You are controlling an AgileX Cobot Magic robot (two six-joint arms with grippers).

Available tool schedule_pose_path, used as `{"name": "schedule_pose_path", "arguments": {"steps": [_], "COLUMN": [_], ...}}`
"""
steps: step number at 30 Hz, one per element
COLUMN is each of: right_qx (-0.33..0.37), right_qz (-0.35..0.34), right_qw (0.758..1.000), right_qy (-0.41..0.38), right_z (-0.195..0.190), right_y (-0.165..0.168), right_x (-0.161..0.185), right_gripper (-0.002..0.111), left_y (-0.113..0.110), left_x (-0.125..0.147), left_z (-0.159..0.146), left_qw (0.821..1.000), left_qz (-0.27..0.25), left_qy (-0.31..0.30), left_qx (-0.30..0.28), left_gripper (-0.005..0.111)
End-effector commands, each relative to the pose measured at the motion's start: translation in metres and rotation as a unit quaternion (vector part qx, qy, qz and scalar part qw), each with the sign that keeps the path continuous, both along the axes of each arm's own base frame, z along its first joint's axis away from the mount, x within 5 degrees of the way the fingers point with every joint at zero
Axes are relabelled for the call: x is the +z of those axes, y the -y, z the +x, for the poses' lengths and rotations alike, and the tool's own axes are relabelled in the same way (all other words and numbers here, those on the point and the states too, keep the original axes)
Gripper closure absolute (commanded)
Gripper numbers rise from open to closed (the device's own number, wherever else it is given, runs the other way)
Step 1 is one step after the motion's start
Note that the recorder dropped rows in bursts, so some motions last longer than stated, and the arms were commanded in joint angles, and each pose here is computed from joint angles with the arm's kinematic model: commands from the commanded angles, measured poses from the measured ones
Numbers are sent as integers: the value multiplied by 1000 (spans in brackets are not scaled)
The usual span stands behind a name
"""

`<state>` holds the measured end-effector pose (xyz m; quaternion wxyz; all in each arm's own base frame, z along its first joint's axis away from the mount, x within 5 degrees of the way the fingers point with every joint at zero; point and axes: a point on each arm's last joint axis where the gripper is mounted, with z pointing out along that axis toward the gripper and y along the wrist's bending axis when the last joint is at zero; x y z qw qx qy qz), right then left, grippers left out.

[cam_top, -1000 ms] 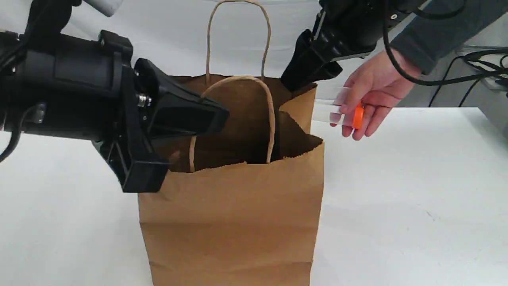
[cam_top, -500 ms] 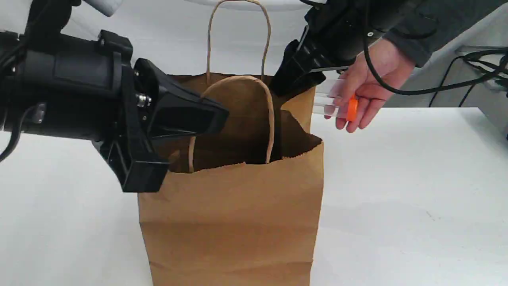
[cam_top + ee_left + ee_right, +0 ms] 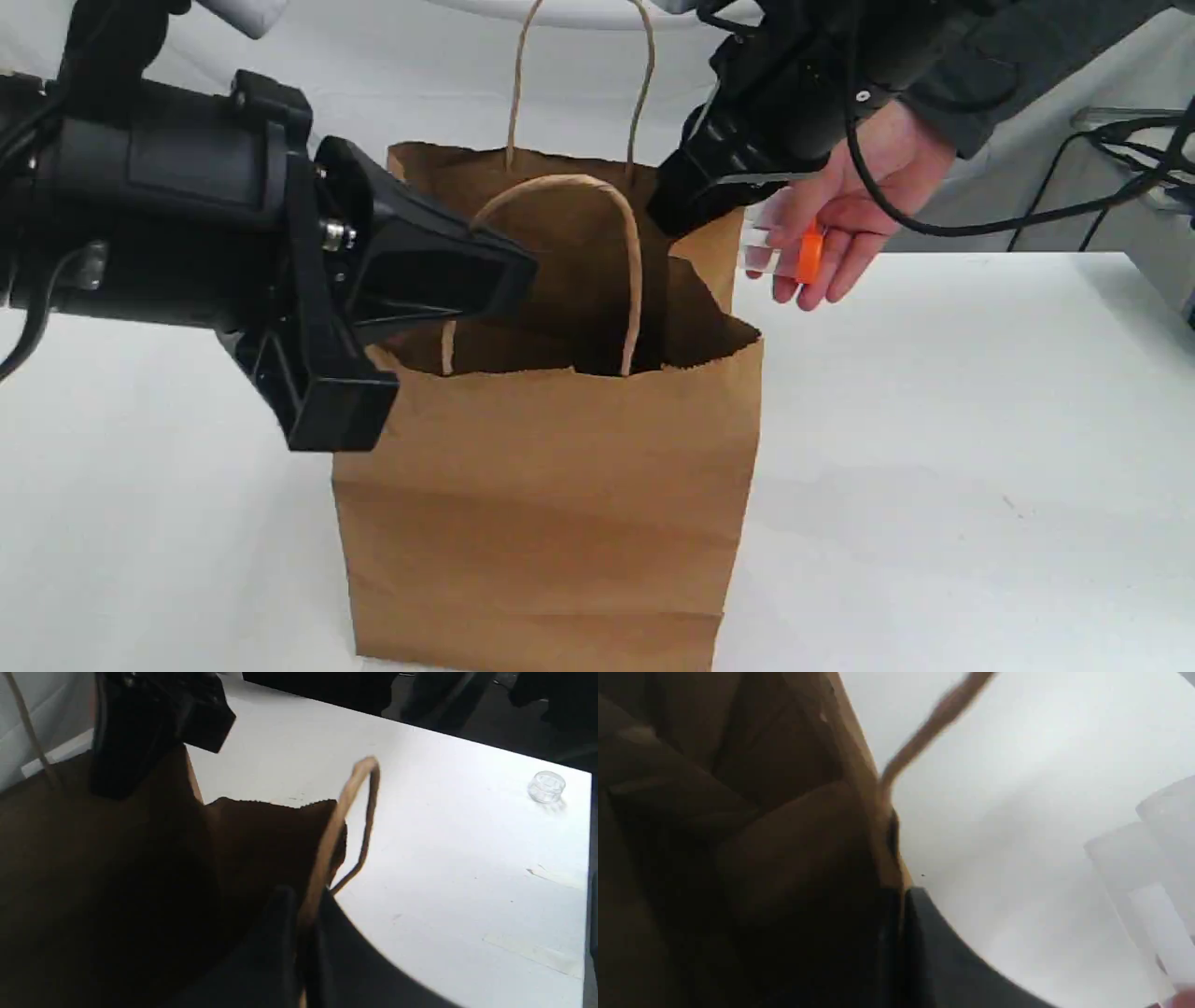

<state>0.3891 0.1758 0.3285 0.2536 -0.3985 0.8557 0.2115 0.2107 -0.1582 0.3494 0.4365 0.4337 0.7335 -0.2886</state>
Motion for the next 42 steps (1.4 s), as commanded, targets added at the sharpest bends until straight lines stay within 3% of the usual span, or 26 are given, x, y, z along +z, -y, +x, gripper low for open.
{"name": "schedule_pose_path", "arguments": {"steps": [1,5,9,16,26,42], "right_qx": [-18,-48,-75,-113,-133,-130], "right_qz": [61,95,102,198,199,199], "right_qw": [998,993,988,957,943,944], "right_qy": [-27,-52,-84,-180,-230,-230], "right_z": [-1,2,7,30,44,45], "right_y": [-3,5,18,34,32,31], "right_x": [8,11,8,-17,-52,-56], "right_gripper": [108,108,108,108,108,108], "left_y": [2,4,7,7,7,6], "left_x": [3,8,32,68,71,71], "left_z": [-1,-3,-5,-5,-4,-3], "left_qw": [1000,999,998,995,995,995], "left_qz": [-15,-42,-63,-96,-100,-100], "left_qy": [-15,-27,-11,18,18,24], "left_qx": [6,0,-22,-19,-12,-4], "left_gripper": [107,107,107,107,107,107]}}
